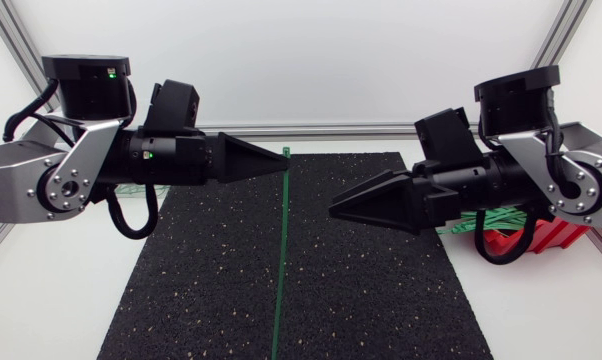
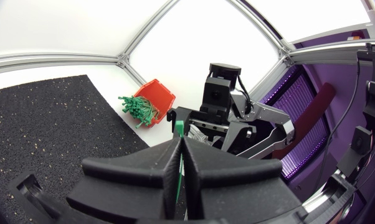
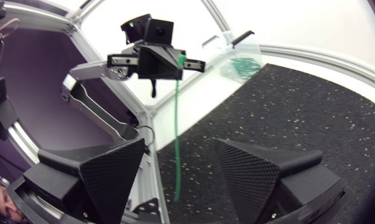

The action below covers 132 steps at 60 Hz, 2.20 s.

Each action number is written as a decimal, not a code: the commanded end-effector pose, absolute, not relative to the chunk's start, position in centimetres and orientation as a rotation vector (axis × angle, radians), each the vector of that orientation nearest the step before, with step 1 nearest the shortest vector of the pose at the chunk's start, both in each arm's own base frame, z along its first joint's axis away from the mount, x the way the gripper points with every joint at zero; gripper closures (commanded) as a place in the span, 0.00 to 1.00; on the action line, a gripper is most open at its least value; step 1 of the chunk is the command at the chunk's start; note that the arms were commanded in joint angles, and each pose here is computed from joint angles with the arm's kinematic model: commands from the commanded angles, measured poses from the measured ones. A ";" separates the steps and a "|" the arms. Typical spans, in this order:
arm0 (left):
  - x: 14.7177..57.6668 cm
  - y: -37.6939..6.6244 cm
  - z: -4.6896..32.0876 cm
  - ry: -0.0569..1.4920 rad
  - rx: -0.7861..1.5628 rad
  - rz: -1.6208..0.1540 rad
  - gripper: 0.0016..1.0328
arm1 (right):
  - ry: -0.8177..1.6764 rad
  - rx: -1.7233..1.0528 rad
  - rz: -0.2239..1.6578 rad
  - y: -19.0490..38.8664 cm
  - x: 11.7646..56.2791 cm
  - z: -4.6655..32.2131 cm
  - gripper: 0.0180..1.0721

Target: Take a green cable tie from the red box, thread the tail through the head to close it, then place it in the transparent bin on the left.

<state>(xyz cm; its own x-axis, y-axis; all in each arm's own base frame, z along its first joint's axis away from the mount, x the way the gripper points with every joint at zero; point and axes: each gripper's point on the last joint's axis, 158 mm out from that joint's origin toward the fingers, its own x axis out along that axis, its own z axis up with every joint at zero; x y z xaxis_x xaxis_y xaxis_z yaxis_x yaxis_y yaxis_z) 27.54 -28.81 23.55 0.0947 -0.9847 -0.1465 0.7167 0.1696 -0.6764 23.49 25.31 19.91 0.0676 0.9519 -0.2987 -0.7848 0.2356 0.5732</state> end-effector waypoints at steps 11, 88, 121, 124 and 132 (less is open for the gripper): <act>29.9 -26.0 26.6 0.587 -0.496 -1.320 0.96 | 0.632 -0.149 1.256 22.0 24.8 17.4 0.04; 33.7 -23.8 26.6 0.666 -0.447 -1.246 0.96 | -0.009 -1.396 0.865 20.8 28.5 14.5 0.04; 34.3 -24.0 24.3 0.813 -0.582 -1.230 0.96 | -0.654 -1.783 0.760 26.7 28.4 13.9 0.04; 34.3 -24.1 23.9 0.831 -0.598 -1.224 0.96 | -0.699 -1.787 0.784 27.6 27.6 13.8 0.04; 34.9 -23.5 23.2 0.871 -0.651 -1.188 0.96 | -0.809 -1.882 0.831 28.9 26.4 12.1 0.04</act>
<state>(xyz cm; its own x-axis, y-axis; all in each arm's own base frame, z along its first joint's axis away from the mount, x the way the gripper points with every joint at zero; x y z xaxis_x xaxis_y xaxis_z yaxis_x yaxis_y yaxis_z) 34.34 -24.02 24.18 0.1304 -0.9646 -0.2292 0.5731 0.2620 -0.7764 27.38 28.44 13.55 0.5961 0.7791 -0.1942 0.1283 -0.3312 -0.9348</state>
